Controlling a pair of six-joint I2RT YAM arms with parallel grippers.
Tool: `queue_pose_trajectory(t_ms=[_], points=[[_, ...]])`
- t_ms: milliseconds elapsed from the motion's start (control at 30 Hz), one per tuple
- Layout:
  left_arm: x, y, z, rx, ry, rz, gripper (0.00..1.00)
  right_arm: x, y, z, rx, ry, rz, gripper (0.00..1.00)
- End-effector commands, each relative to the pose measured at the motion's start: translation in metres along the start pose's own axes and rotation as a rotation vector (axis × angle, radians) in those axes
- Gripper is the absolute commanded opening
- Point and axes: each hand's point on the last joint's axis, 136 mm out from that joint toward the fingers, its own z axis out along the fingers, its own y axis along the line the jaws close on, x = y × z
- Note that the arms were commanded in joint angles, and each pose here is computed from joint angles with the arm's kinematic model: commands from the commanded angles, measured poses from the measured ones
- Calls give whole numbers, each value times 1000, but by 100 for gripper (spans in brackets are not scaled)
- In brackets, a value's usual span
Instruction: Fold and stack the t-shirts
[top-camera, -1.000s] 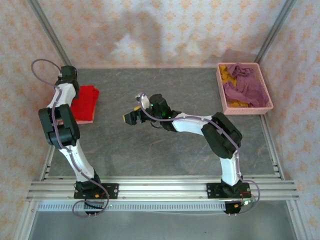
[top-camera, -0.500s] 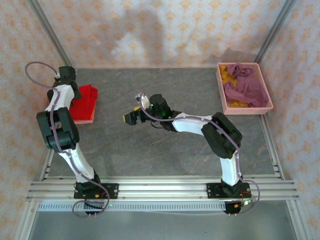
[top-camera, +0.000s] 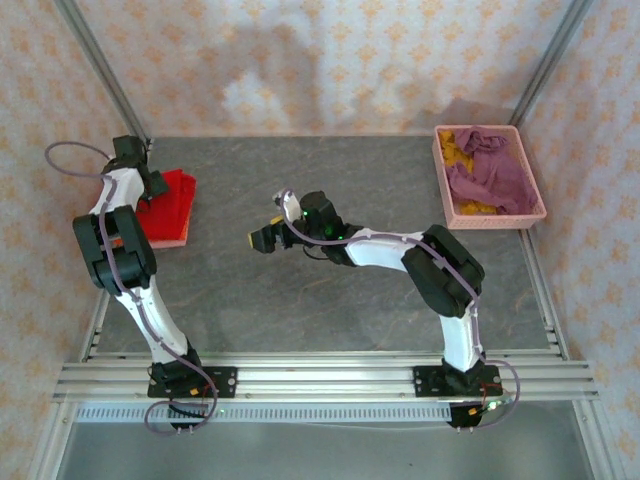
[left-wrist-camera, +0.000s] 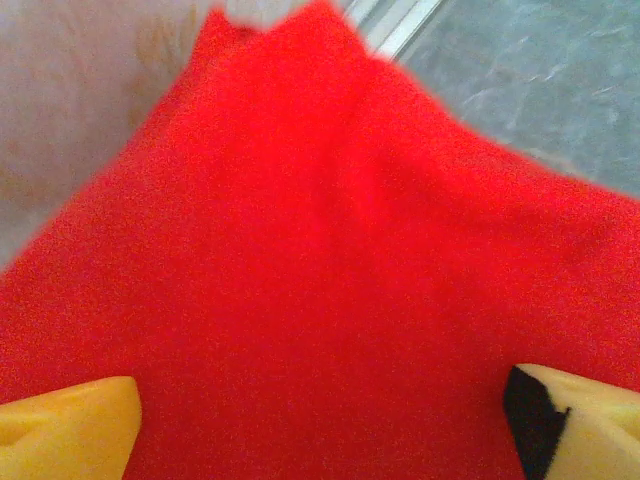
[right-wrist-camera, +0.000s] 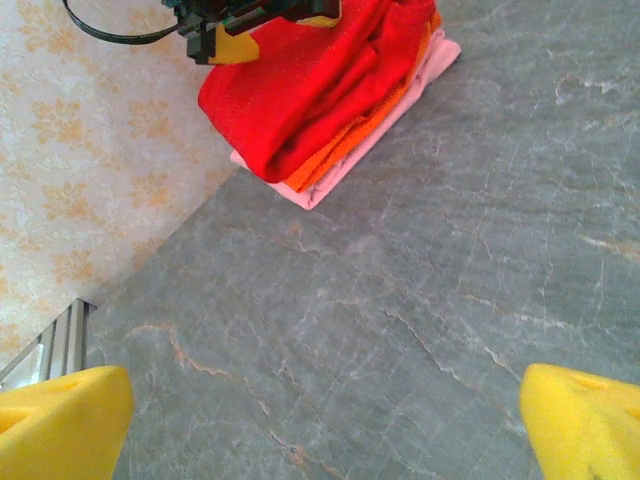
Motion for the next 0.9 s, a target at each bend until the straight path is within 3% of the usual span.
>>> queue_pose_trajectory(t_ms=[0, 133, 233, 533, 733, 867], points=[[18, 3, 7, 26, 74, -69, 100, -22, 13, -9, -23, -68, -28, 99], [29, -1, 14, 53, 97, -81, 100, -26, 15, -10, -24, -77, -33, 99], [24, -6, 2, 102, 55, -80, 100, -32, 12, -16, -9, -93, -38, 99], [-7, -33, -103, 215, -257, -16, 100, -55, -30, -62, 144, -179, -44, 99], [39, -90, -166, 330, -441, 173, 100, -69, -74, -124, 330, -262, -55, 99], [80, -111, -185, 411, -496, 262, 100, -69, -110, -182, 541, -336, -52, 100]])
